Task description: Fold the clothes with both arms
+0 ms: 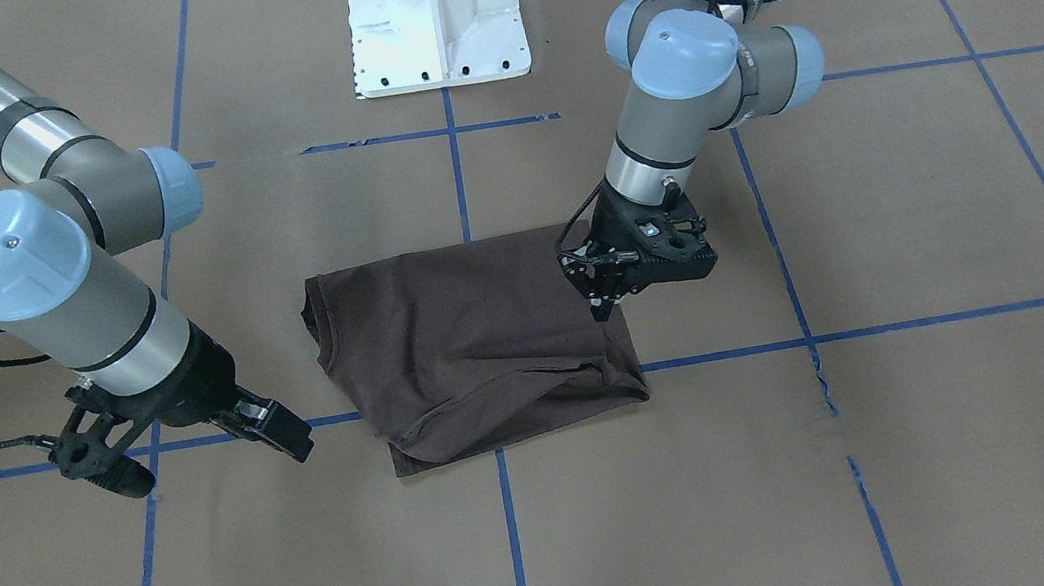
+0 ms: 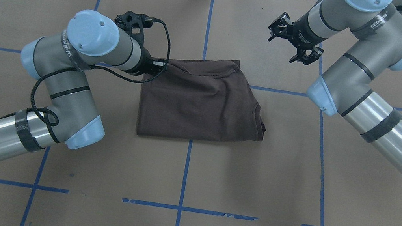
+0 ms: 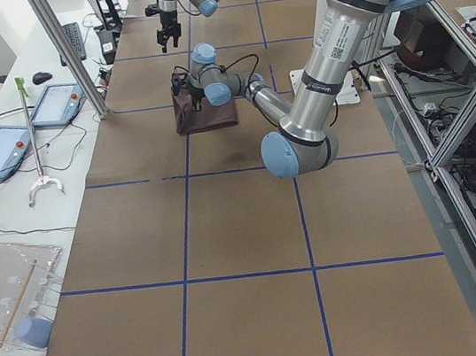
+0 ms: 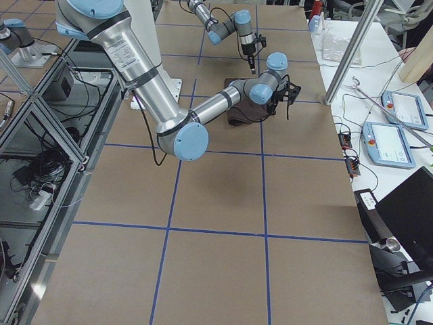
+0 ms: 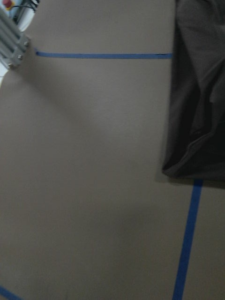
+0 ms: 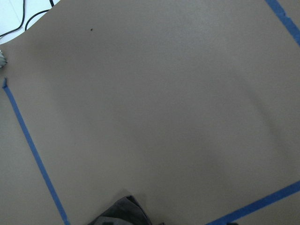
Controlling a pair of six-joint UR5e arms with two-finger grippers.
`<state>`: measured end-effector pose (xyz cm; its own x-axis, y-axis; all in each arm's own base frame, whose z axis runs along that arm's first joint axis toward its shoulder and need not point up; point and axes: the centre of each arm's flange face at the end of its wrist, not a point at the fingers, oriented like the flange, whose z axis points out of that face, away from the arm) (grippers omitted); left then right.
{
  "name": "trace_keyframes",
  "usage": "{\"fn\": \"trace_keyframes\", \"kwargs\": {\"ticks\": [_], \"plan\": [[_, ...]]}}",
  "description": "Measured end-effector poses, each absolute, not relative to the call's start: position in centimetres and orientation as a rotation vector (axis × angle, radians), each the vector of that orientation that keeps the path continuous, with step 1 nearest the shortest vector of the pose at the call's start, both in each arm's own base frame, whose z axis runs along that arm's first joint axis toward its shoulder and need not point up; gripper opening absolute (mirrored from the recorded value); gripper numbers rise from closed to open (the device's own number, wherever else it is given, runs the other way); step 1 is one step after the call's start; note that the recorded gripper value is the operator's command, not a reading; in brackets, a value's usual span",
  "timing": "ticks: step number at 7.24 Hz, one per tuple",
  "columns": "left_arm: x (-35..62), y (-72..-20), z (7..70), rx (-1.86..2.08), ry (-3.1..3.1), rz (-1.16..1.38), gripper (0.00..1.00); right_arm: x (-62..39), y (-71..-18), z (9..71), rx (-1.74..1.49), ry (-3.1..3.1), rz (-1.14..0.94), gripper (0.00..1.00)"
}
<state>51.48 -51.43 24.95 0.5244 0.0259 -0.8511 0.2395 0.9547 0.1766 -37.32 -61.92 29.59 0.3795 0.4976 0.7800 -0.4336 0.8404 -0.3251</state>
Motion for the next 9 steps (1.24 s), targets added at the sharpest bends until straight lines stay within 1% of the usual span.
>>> {"fn": "trace_keyframes", "kwargs": {"ticks": [2,4,5,7,8,9], "plan": [[57.3,-52.9,24.3,0.288,0.965,-0.036,0.0,-36.3,-61.1,30.2,-0.065,-1.024,0.597,0.94],[59.0,-56.9,24.9,0.32,0.946,-0.021,0.0,-36.0,-60.9,30.7,-0.065,-1.02,0.6,0.95],[58.4,-60.7,25.0,0.356,0.941,-0.032,0.0,-35.9,-60.8,31.0,-0.066,-1.018,0.601,0.95],[53.1,-68.1,25.6,0.429,0.915,-0.041,0.0,-35.6,-60.4,31.2,-0.063,-1.018,0.603,0.96],[50.4,-70.0,26.0,0.44,0.915,-0.041,0.0,-35.2,-59.8,31.6,-0.062,-1.019,0.603,0.99],[47.5,-70.3,27.5,0.433,0.93,-0.036,0.0,-34.3,-59.3,32.3,-0.06,-1.016,0.603,1.0]]}}
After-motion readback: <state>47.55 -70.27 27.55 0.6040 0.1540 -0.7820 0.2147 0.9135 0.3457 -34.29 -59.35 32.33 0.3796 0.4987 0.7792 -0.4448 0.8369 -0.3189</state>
